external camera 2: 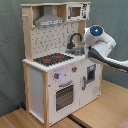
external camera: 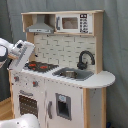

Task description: Play with the kitchen

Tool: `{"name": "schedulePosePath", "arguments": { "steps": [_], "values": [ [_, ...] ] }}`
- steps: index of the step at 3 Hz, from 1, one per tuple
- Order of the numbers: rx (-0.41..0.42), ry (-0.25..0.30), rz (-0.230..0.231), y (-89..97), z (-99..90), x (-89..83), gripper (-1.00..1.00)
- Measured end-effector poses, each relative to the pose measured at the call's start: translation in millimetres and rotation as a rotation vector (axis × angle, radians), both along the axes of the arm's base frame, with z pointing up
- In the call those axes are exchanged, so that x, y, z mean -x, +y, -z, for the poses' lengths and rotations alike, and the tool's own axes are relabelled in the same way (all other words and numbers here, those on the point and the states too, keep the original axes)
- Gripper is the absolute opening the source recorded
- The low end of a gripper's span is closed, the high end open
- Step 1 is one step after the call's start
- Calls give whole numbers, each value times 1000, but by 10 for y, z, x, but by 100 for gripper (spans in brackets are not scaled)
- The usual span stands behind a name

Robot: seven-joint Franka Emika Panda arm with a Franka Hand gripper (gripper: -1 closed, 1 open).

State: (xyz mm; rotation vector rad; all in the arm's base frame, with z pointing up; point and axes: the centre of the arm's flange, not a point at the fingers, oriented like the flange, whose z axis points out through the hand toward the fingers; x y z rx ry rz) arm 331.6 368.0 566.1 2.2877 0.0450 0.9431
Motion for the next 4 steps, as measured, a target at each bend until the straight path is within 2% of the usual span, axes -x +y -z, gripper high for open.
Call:
{"name": "schedulePosePath", "arguments": {
  "steps": [2, 3, 4],
  "values": [
    [-133, 92, 34, -159, -224, -355, 100],
    [-193, 152, 21, -246, -328, -493, 100],
    [-240, 216, 1, -448, -413, -714, 100]
  ]
}}
